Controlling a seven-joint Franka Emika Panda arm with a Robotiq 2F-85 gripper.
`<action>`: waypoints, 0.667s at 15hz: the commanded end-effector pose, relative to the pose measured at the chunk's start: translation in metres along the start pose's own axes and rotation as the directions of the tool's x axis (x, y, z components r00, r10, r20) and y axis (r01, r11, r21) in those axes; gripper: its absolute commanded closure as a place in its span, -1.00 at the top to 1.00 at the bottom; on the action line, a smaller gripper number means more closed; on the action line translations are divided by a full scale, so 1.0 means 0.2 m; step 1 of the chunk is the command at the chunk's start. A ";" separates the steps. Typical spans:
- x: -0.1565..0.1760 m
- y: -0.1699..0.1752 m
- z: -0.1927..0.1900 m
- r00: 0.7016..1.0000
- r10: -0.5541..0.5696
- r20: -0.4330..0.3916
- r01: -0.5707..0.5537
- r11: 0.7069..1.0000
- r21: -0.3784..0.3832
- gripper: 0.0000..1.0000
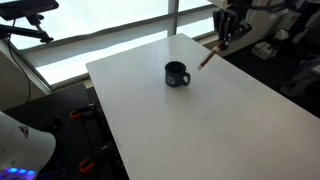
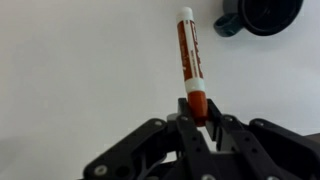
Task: Remove the marker from the cup and put it on the table
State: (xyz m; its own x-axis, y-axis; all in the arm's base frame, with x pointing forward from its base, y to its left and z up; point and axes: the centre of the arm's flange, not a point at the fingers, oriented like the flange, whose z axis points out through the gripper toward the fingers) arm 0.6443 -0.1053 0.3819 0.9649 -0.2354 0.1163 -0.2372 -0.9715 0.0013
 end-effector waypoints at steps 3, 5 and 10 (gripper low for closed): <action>-0.11 0.31 0.45 0.977 0.154 0.146 -0.141 0.985 -0.096 -0.90; -0.19 0.35 0.66 0.968 0.160 0.196 -0.143 0.985 -0.096 -0.90; -0.35 0.33 1.12 0.945 0.137 0.298 -0.107 0.987 -0.116 -0.90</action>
State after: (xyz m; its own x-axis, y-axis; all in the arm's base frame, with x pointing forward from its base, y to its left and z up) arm 0.5919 -0.1666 0.1869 0.9161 -0.3655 -0.1647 -0.3539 -0.9303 0.0962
